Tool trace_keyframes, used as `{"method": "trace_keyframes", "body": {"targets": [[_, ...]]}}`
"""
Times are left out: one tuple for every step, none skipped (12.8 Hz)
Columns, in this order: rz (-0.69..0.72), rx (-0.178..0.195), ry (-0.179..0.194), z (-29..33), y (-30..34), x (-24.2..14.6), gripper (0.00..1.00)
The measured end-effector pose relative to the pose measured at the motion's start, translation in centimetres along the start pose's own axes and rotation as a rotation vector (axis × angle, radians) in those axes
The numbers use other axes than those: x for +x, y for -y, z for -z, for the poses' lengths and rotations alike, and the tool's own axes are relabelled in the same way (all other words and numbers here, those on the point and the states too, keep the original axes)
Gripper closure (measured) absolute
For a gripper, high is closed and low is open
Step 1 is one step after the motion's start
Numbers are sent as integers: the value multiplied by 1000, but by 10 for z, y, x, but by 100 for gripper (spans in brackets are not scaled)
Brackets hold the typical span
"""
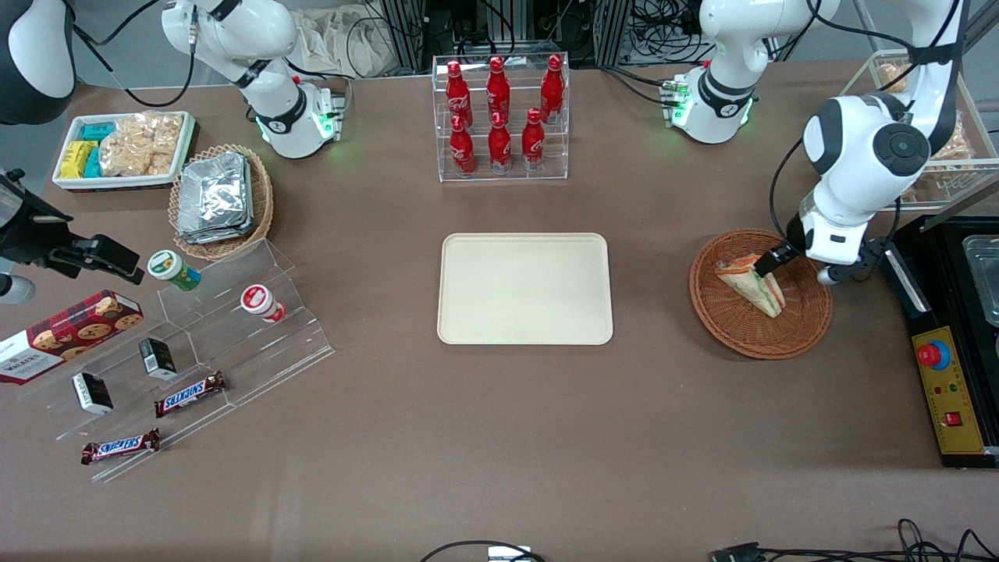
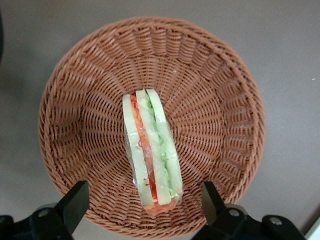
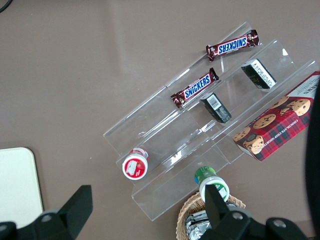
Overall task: Place sandwich from basket to tray
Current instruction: 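Lower the open left gripper around the wrapped sandwich in the basket, then close the left gripper on the sandwich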
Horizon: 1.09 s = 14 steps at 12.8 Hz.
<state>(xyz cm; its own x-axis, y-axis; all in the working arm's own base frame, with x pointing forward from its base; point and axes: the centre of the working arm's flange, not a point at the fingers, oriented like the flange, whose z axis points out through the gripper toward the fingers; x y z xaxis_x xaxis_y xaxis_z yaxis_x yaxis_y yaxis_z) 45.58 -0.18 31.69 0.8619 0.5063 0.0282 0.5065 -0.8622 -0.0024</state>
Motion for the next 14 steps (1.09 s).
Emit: {"method": "trace_keyframes", "body": {"targets": [[14,-1,0,-7,1,-2,0],[25,-5,-3,-14,1,-3,0],[30,-10,-8,-23,1,-5,0],[33,-14,-12,-32,2,-7,0],[34,-16,-12,-40,3,-10,0],[35,-18,-12,-46,3,-11,0],[35,-22,-15,-52,4,-12,0],[35,-24,-17,-57,4,-14,0],[36,-28,-21,-62,5,-15,0],[36,-30,-22,-68,6,-16,0],[37,-33,-24,-72,6,-17,0],[39,-34,-23,-76,6,-18,0],[40,-35,-23,-79,6,-18,3],[42,-37,-24,-82,6,-18,4]]}}
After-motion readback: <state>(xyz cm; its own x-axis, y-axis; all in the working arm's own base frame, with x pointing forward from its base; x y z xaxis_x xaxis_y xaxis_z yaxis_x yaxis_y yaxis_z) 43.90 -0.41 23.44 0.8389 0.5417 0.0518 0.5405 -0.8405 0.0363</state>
